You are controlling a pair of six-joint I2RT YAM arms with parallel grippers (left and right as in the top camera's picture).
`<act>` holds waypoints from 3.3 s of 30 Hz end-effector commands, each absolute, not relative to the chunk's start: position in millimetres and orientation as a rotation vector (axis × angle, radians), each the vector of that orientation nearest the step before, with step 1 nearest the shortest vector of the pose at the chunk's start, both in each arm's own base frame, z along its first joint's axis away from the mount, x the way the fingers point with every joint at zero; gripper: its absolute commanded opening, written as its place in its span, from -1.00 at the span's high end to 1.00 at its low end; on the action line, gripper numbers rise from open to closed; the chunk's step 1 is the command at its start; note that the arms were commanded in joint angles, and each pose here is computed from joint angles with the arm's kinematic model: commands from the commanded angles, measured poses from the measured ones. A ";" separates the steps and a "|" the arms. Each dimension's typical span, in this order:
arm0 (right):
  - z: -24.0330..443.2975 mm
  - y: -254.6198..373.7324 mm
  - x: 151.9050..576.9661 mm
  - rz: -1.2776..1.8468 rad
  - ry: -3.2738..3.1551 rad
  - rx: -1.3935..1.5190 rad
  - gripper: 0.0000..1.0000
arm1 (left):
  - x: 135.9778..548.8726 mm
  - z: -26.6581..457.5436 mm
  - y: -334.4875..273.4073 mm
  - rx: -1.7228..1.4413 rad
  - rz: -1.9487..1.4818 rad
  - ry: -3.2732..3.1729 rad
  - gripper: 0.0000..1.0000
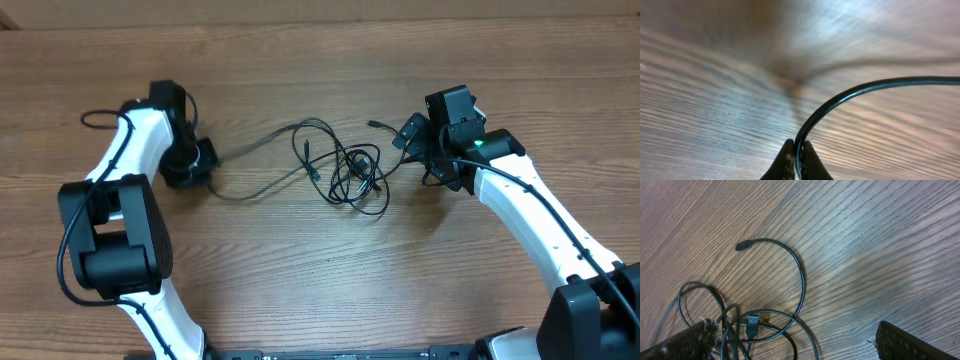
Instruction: Untangle cables
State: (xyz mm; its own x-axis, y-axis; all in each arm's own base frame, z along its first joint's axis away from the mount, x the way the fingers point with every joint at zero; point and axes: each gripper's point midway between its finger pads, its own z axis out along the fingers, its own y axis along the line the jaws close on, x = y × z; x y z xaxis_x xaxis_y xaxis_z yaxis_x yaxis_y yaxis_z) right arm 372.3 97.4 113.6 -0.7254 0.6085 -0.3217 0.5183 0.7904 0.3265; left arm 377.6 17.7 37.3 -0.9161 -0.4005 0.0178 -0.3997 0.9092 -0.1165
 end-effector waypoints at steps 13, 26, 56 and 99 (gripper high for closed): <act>133.4 134.5 377.6 0.602 2.575 0.785 -1.00 | 364.7 350.2 -76.9 -0.037 -0.895 2.211 0.91; 285.4 277.3 308.0 1.388 2.113 -0.551 -1.00 | 371.1 330.6 -73.7 -0.194 -0.837 2.290 0.92; 241.1 292.0 319.2 0.663 2.220 -0.298 -0.99 | 339.3 178.0 -113.4 -0.303 -0.443 2.938 0.09; 216.2 266.8 308.5 0.911 2.465 -0.116 -1.00 | 333.7 526.2 -194.7 0.317 -1.027 1.938 0.92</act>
